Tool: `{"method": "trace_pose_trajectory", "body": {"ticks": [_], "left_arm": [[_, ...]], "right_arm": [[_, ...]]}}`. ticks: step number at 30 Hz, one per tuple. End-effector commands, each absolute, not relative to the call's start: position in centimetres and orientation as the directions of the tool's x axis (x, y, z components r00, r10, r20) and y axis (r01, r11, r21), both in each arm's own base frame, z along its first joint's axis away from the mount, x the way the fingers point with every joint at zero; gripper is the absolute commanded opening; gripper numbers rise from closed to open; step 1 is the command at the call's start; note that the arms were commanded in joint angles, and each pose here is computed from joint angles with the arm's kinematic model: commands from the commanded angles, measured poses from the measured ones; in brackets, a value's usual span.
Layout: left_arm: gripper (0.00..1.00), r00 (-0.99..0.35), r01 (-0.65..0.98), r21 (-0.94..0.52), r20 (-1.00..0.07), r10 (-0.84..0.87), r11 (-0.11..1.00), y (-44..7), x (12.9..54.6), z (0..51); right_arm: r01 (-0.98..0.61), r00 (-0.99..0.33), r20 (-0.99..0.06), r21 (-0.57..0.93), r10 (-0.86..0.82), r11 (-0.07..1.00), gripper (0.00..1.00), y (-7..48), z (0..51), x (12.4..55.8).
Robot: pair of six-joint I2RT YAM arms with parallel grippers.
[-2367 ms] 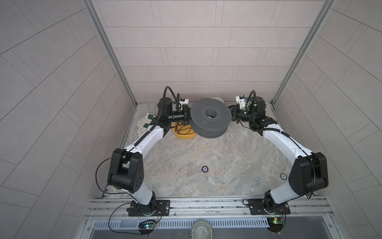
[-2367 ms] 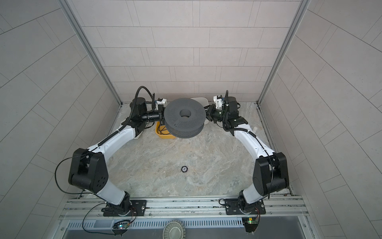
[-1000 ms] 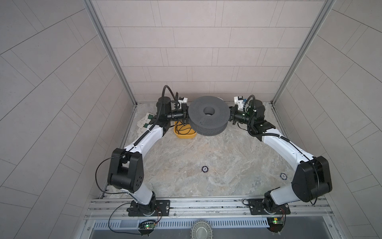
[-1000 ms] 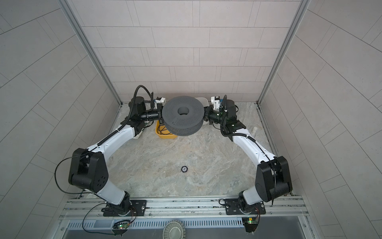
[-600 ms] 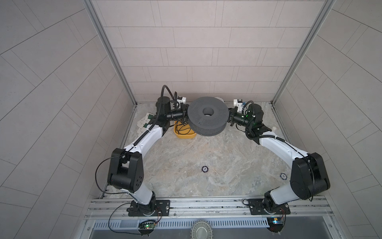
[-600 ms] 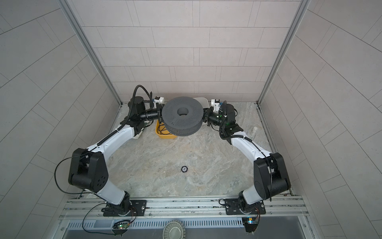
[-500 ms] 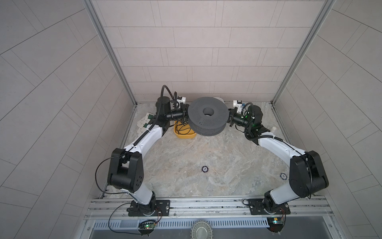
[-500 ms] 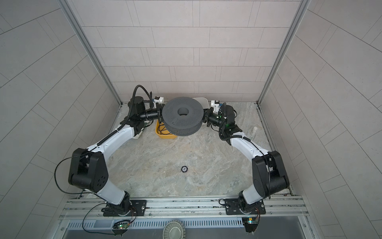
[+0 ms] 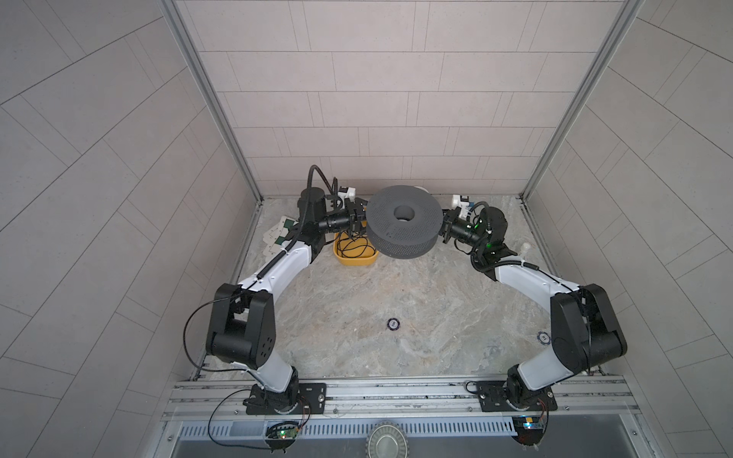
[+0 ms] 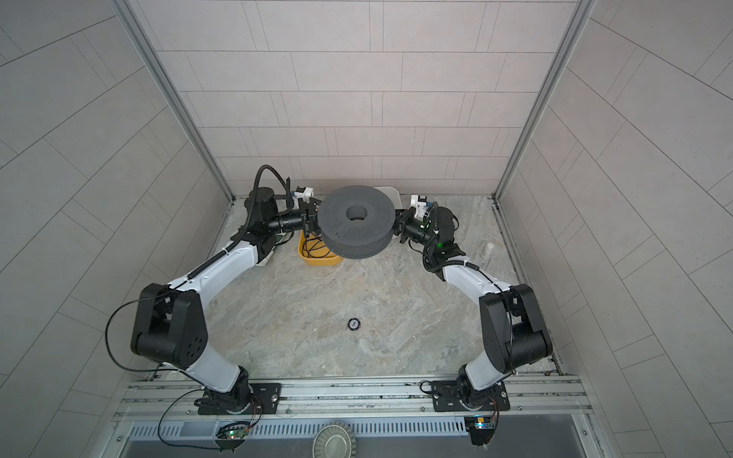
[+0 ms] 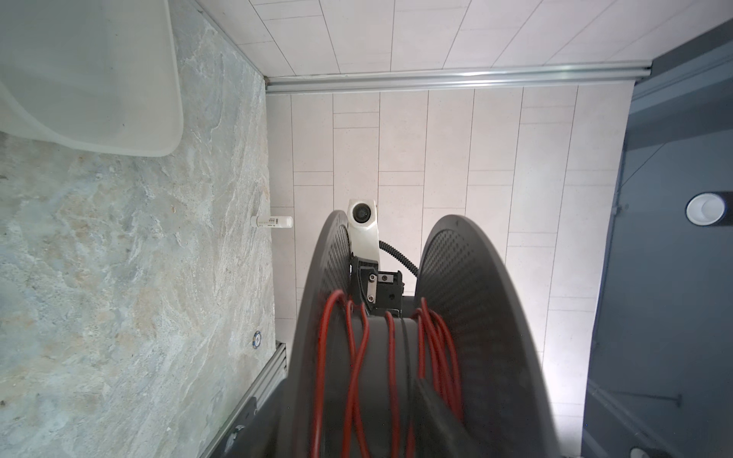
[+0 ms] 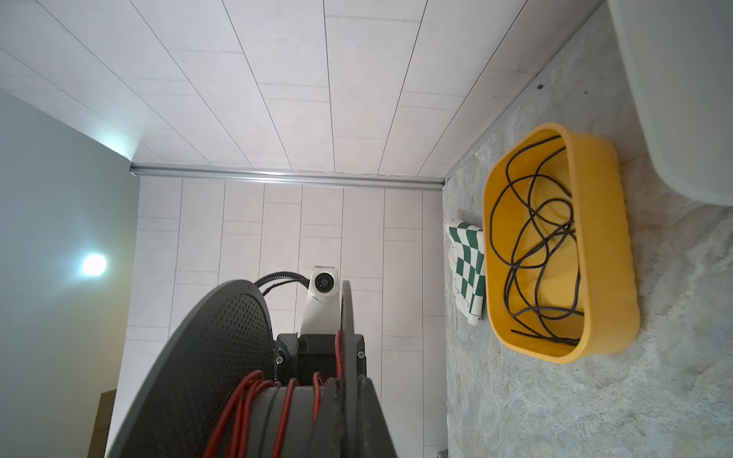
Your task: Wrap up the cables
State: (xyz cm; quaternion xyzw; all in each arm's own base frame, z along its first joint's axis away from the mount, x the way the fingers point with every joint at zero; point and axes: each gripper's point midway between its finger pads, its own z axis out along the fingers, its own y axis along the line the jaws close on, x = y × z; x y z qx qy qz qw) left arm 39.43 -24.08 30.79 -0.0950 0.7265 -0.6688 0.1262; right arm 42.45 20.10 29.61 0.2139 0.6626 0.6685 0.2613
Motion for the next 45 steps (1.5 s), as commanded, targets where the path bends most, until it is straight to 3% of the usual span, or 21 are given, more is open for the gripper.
{"method": "trace_pose_trajectory", "body": {"ticks": [1,4,5,6,11,16,22,45], "left_arm": [[0.59,-0.946,0.115,-0.991,-0.129,-0.296,0.064,-23.9,38.9,32.6],[0.63,-0.948,0.100,-0.993,-0.116,-0.296,0.068,-23.8,38.9,31.9],[0.71,-0.949,0.089,-0.993,-0.107,-0.298,0.071,-23.8,38.9,31.5],[0.72,-0.949,0.085,-0.994,-0.103,-0.298,0.072,-23.8,38.9,31.3],[0.73,-0.942,0.060,-0.993,-0.089,-0.322,0.098,-23.0,39.1,30.1],[0.73,-0.940,0.026,-0.978,-0.095,-0.327,0.208,-22.1,38.7,28.0],[0.73,-0.938,-0.002,-0.969,-0.084,-0.335,0.246,-21.8,38.3,26.8],[0.73,-0.930,0.080,-0.942,-0.188,-0.315,0.326,-20.0,35.4,28.2]], "right_arm": [[-0.104,-0.757,-0.036,0.992,0.653,-0.065,0.00,19.5,32.0,42.8],[-0.109,-0.754,-0.027,0.990,0.656,-0.084,0.00,19.1,32.2,42.8],[-0.110,-0.753,-0.027,0.990,0.657,-0.084,0.00,19.0,32.2,42.8],[-0.109,-0.753,-0.028,0.991,0.658,-0.083,0.00,18.8,32.1,42.7],[-0.107,-0.745,-0.030,0.991,0.667,-0.075,0.00,17.4,31.6,42.5],[-0.118,-0.727,-0.041,0.991,0.685,-0.066,0.00,15.7,31.6,42.3],[-0.118,-0.729,-0.007,0.986,0.684,-0.116,0.00,14.9,31.1,42.1],[0.018,-0.759,-0.060,0.994,0.648,0.112,0.00,14.8,17.9,37.8]]}}
